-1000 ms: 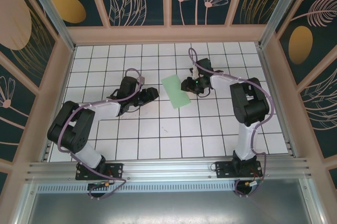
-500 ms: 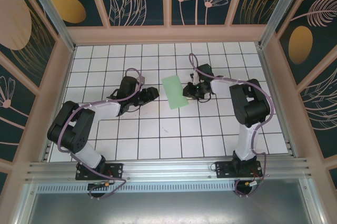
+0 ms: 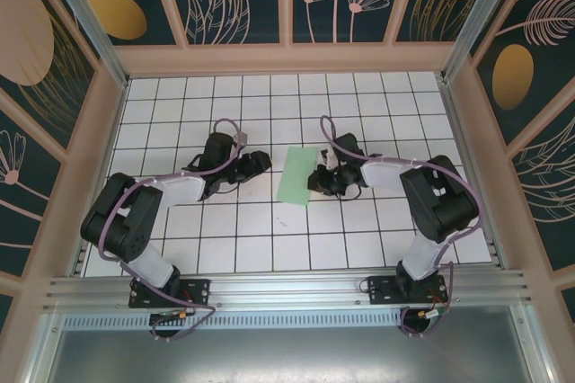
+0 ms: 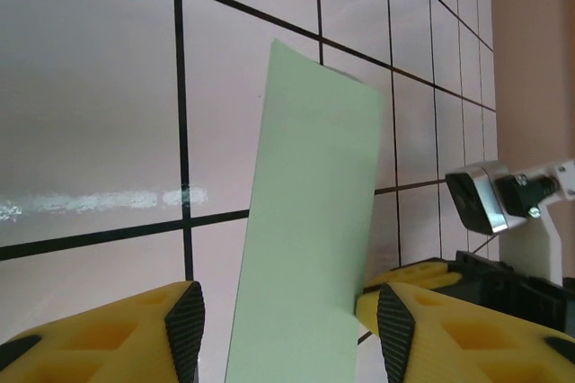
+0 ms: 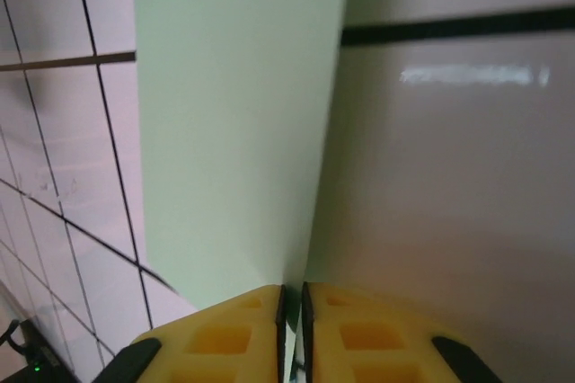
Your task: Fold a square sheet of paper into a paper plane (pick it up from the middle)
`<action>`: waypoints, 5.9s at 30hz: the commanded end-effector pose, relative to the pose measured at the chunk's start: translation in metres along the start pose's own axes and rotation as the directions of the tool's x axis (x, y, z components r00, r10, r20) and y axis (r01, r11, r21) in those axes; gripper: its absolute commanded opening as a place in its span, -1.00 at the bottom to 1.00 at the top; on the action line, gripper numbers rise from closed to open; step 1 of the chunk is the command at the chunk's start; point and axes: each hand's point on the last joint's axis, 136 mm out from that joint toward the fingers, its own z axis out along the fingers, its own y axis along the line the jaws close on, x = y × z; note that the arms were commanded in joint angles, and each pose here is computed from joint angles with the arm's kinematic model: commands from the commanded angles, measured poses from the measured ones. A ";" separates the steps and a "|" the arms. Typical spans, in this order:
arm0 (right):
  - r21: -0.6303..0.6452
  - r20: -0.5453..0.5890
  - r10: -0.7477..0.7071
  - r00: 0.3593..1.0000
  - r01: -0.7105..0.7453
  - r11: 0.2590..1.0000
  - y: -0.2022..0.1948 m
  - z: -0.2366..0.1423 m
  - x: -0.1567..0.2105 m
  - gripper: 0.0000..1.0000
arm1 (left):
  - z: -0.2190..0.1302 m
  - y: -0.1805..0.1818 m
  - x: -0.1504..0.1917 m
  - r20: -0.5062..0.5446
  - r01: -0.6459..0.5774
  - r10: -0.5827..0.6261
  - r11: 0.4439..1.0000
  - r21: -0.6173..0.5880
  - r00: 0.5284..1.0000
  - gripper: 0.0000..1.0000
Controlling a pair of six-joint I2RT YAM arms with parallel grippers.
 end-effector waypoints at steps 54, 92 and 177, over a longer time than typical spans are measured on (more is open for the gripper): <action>0.446 -0.312 -0.789 0.530 0.815 0.370 0.038 0.023 0.010 -0.09 | -0.030 0.024 -0.026 0.157 0.064 -0.052 0.995 -0.072 0.986 0.16; 0.273 -0.310 -0.778 0.547 0.835 0.478 0.030 0.025 0.007 0.29 | -0.017 0.017 -0.020 0.088 0.047 -0.045 0.999 -0.023 0.995 0.17; 0.381 -0.219 -0.486 0.846 0.533 0.756 0.028 0.056 -0.005 0.30 | -0.037 0.024 -0.034 0.204 0.042 -0.020 0.994 -0.105 0.979 0.19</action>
